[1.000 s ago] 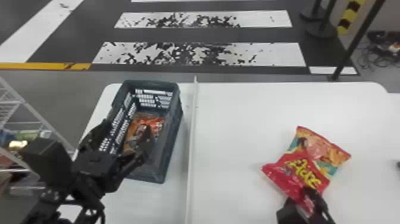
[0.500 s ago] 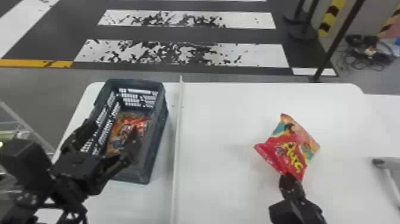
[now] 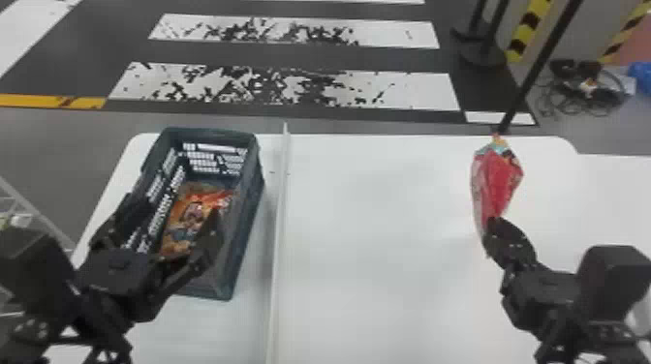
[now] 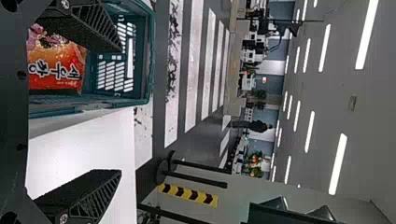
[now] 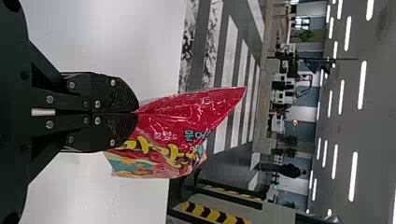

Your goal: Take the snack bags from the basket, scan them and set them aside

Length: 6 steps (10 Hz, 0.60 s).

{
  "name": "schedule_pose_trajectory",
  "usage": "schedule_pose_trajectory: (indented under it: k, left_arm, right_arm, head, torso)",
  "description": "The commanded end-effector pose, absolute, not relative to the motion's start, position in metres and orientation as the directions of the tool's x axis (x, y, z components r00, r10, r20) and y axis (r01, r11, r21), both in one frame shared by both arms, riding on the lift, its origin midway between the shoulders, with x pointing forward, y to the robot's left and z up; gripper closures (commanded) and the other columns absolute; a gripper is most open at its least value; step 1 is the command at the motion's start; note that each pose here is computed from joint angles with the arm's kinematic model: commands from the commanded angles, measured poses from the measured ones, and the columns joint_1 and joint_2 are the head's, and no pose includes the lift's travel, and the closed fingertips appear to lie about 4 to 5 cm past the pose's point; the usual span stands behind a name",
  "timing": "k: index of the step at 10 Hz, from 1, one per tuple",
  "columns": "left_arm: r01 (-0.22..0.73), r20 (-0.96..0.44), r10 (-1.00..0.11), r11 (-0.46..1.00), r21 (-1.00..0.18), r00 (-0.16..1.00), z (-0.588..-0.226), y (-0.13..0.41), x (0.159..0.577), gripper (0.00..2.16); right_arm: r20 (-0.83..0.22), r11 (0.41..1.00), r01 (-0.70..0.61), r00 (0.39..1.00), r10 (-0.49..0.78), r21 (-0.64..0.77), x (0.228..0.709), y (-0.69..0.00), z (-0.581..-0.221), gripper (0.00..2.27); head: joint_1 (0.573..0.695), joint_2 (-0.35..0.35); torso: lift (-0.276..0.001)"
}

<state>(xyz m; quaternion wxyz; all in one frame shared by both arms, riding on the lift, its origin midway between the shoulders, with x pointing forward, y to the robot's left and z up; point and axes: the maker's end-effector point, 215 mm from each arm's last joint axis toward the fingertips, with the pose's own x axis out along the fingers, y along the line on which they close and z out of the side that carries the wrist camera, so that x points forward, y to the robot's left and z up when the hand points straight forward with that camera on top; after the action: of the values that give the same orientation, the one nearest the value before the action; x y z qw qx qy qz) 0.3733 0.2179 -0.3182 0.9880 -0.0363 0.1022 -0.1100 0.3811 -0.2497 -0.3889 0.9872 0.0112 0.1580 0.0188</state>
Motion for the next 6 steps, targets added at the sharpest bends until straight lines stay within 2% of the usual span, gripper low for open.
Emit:
schedule_pose_trajectory:
  k: [1,3,5,6]
  left_arm:
    - [0.212,-0.203,-0.226,0.973,-0.088,0.953,-0.321,0.217,0.372,0.07]
    - [0.214,-0.213,-0.228,0.973,-0.087,0.95,-0.326,0.216,0.37,0.07]
    - [0.223,-0.215,-0.234,0.972,-0.078,0.948,-0.326,0.209,0.369,0.07]
    - [0.241,-0.213,-0.253,0.967,-0.081,0.944,-0.326,0.205,0.368,0.07]
  right_arm:
    - [-0.302,0.952,0.042,0.952,0.055,0.304,0.385,-0.274,-0.377,2.25]
    - [-0.3,0.866,0.095,0.952,0.066,0.491,0.379,-0.286,-0.376,2.25]
    - [-0.357,0.7,0.159,0.923,0.146,0.696,0.362,-0.284,-0.397,2.25]
    - [-0.382,0.701,0.189,0.916,0.127,0.687,0.354,-0.287,-0.405,2.25]
  head:
    - [0.695,-0.04]
    - [0.695,-0.086]
    - [0.695,-0.105]
    - [0.695,-0.115]
  torso:
    - [-0.075]
    - [-0.075]
    - [-0.075]
    - [-0.075]
